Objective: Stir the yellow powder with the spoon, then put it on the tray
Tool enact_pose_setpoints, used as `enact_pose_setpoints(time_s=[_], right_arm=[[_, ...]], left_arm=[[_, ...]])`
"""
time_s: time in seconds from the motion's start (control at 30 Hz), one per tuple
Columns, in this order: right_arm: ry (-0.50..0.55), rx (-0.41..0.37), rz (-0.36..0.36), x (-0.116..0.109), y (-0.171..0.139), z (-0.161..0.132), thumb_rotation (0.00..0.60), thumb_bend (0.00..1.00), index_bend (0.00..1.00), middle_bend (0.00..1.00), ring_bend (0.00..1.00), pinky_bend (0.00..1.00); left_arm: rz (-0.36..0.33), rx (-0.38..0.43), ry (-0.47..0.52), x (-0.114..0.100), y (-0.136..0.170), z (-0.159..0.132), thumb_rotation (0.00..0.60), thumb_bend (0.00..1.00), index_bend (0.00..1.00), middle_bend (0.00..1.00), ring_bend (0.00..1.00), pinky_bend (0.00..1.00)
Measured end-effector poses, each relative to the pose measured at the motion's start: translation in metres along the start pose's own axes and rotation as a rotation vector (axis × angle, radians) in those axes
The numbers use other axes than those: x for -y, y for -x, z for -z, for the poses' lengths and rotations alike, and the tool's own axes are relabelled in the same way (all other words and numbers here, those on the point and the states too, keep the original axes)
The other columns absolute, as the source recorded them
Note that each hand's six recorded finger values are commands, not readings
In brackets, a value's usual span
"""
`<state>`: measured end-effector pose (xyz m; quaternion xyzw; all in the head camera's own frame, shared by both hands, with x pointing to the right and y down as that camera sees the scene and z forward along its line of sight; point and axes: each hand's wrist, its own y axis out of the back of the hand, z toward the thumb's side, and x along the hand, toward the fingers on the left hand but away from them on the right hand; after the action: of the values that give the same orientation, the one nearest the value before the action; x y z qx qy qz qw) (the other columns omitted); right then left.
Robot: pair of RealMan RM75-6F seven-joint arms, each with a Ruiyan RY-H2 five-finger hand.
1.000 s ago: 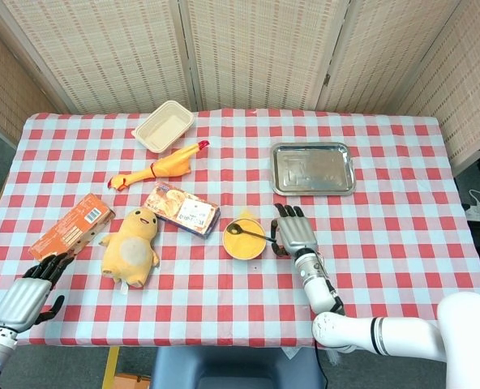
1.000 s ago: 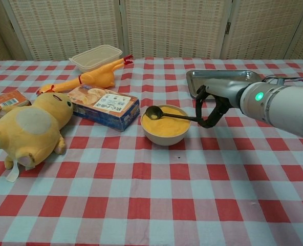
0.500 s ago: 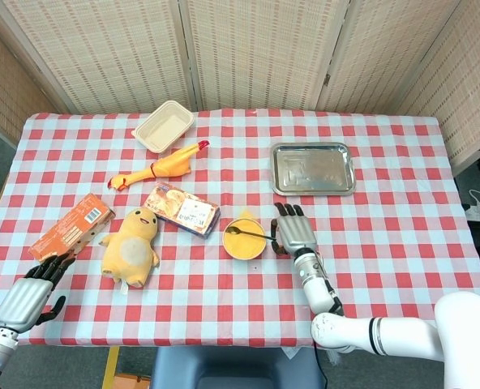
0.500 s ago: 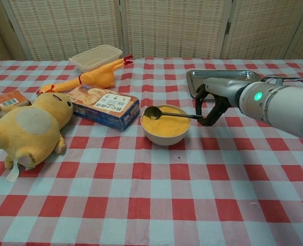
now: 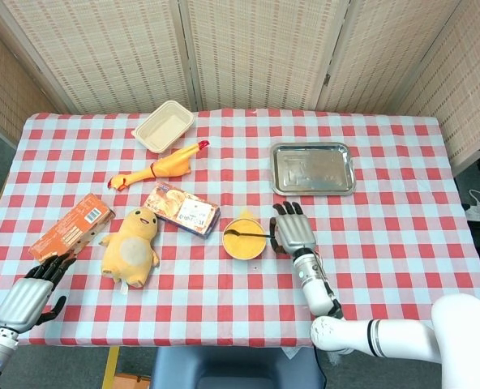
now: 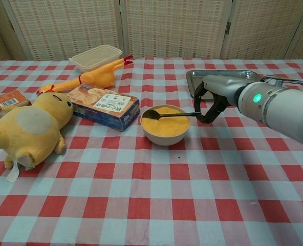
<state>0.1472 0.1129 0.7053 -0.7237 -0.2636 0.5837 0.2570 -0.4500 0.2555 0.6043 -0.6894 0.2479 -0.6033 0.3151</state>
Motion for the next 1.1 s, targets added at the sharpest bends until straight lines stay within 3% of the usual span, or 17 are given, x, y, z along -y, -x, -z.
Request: enact_pose_setpoints(time_s=[0.3, 0.47, 0.7, 1.1], right_arm=[[-0.038, -0.025, 0.085, -0.006, -0.003, -0.001, 0.600, 0.58, 0.93, 0.27, 0.01, 0.10], [-0.118, -0.051, 0.165, -0.008, -0.008, -0.001, 0.600, 0.58, 0.99, 0.32, 0.04, 0.11], [-0.169, -0.082, 0.268, -0.009, -0.013, -0.004, 0.600, 0.58, 1.00, 0.37, 0.08, 0.13], [-0.191, -0.088, 0.372, -0.011, -0.007, -0.005, 0.600, 0.58, 1.00, 0.39, 0.11, 0.15]], left_arm=[[0.001, 0.003, -0.002, 0.000, 0.000, -0.001, 0.600, 0.49, 0.00, 0.00, 0.00, 0.20], [0.003, 0.003, -0.004, 0.001, 0.000, -0.001, 0.600, 0.49, 0.00, 0.00, 0.00, 0.20], [0.004, 0.003, -0.004, 0.002, 0.000, -0.001, 0.600, 0.49, 0.00, 0.00, 0.00, 0.20], [0.010, 0.000, -0.003, 0.002, -0.001, -0.001, 0.600, 0.49, 0.00, 0.00, 0.00, 0.20]])
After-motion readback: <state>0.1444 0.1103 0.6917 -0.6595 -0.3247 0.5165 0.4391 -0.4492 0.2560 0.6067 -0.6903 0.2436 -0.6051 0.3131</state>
